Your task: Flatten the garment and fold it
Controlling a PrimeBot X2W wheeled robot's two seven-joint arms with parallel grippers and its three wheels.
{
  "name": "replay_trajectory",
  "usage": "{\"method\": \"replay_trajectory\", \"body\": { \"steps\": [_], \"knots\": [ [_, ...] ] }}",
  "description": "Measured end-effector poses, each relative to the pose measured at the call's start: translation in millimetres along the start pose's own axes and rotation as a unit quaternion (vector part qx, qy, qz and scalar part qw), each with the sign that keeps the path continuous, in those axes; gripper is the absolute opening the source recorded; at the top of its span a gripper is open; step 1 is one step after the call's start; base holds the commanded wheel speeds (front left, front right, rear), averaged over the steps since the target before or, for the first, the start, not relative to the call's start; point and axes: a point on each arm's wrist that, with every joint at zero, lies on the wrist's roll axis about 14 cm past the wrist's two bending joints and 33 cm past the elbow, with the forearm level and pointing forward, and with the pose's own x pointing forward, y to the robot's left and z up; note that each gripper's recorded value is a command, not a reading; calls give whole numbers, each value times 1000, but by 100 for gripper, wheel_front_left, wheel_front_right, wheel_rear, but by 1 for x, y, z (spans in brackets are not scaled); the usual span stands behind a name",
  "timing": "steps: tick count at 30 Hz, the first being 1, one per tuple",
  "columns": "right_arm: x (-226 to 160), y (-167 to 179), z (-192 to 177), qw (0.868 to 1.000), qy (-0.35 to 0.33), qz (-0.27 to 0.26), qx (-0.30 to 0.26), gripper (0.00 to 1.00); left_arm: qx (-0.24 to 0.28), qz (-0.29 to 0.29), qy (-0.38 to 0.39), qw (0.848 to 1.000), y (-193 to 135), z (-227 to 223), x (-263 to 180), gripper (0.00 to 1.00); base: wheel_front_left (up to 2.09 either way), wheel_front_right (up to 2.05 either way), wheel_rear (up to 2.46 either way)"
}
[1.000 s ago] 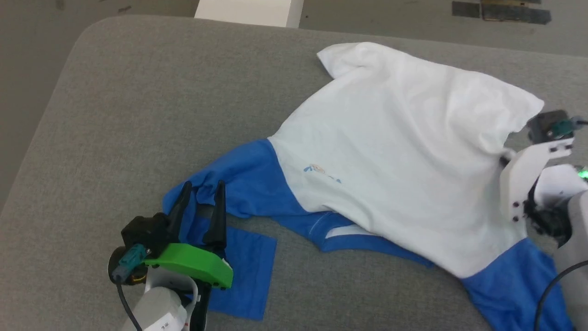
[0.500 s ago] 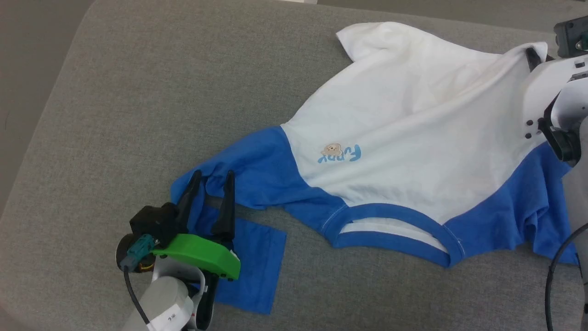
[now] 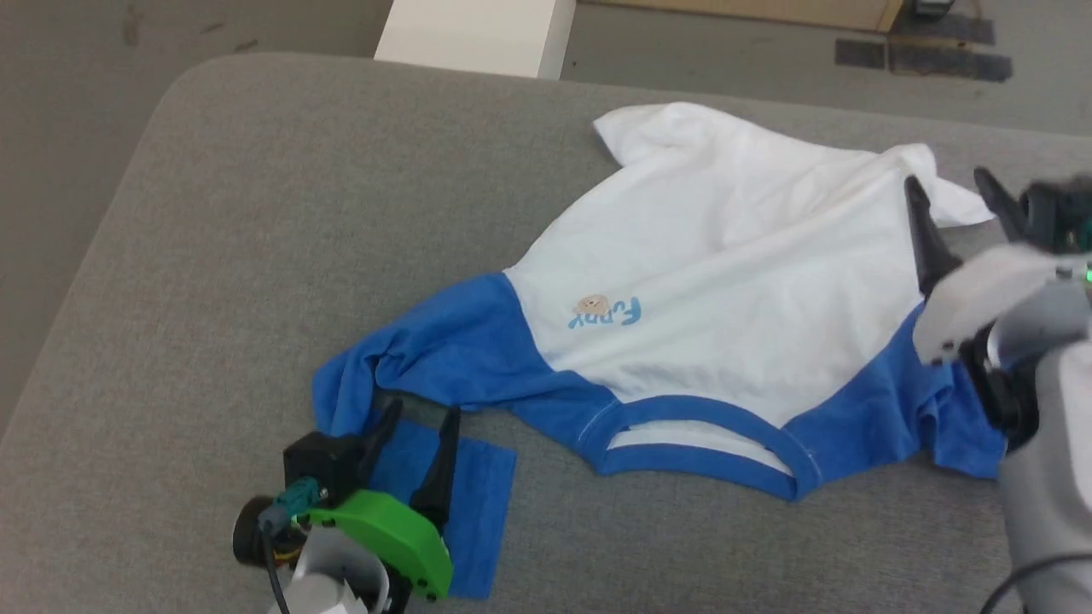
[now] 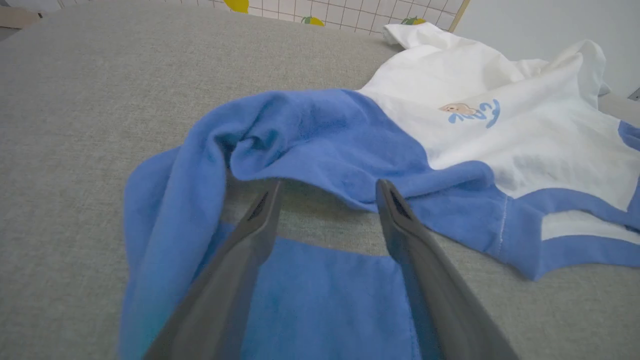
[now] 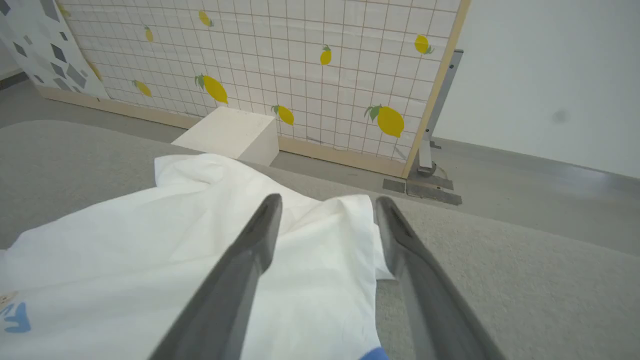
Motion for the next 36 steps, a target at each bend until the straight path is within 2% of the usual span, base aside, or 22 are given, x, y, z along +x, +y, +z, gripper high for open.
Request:
{"method": "replay_trajectory", "body": {
  "steps": [6, 14, 26, 27, 28, 29, 34, 36],
  "knots": [
    [-65, -5, 11, 998, -40, -31, 39, 100, -15, -12, 42, 999, -11, -9, -9, 100, 0, 0, 0],
    [-132, -16, 2, 996, -31, -72, 48, 100, -39, -24, 82, 996, -24, -13, 2, 100, 0, 0, 0],
    [-164, -26, -30, 991, 12, -96, 97, 100, -52, -12, 138, 989, -22, -29, 32, 100, 0, 0, 0],
    [-165, -25, -34, 990, 18, -96, 100, 100, -54, -13, 140, 989, -23, -30, 34, 93, 0, 0, 0],
    [-166, -25, -37, 990, 22, -97, 103, 100, -54, -16, 142, 988, -24, -31, 35, 36, 0, 0, 0],
    [-167, -25, -41, 989, 28, -98, 104, 100, -53, -18, 143, 988, -26, -31, 37, 0, 0, 0, 0],
    [-175, -19, -71, 985, 87, -96, 114, 100, -51, -27, 149, 987, -31, -35, 39, 0, 0, 0, 0],
    [-174, -19, -73, 984, 90, -96, 120, 100, -51, -26, 145, 988, -31, -35, 38, 0, 0, 0, 0]
  ]
}}
